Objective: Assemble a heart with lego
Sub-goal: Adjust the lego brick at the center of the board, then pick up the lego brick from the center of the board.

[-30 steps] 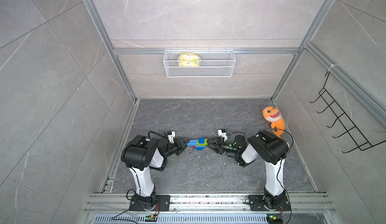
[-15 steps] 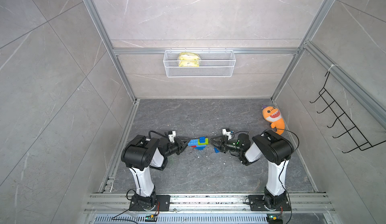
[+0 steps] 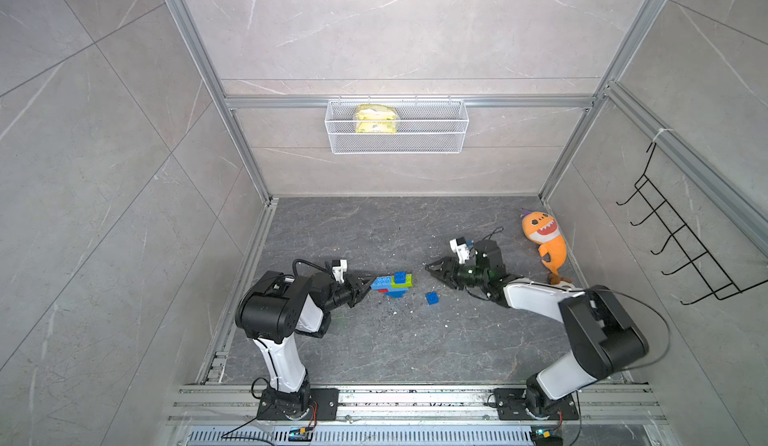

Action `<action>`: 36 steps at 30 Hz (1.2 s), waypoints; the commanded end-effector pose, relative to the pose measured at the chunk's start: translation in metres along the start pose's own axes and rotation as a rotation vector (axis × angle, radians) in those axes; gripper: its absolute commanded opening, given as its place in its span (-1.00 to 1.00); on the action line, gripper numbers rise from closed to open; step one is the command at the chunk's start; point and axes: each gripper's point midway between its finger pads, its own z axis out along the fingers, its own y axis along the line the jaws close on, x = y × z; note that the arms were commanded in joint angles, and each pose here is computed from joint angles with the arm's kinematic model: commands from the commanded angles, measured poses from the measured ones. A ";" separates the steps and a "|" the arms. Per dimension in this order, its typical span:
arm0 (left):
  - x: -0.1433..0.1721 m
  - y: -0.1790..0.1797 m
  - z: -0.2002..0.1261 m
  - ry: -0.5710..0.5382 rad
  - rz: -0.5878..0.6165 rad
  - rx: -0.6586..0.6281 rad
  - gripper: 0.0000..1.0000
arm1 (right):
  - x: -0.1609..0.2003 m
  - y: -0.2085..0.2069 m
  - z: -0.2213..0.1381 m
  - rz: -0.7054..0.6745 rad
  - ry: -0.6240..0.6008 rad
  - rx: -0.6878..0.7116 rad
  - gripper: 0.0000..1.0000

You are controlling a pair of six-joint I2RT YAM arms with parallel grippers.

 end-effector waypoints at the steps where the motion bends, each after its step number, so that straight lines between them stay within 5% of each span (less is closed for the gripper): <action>1: -0.001 -0.016 0.000 0.043 0.110 -0.006 -0.84 | 0.043 -0.067 -0.036 -0.168 0.232 0.417 -0.04; 9: 0.008 -0.020 -0.017 0.107 0.230 -0.191 -0.84 | 0.063 -0.072 -0.036 -0.326 0.365 0.486 -0.04; 25: 0.012 -0.012 -0.012 0.096 0.183 -0.122 -0.80 | 0.087 -0.068 0.001 -0.517 0.450 0.574 0.07; 36: 0.011 -0.019 -0.013 0.087 0.187 -0.109 -0.25 | 0.085 -0.066 0.005 -0.507 0.447 0.573 0.07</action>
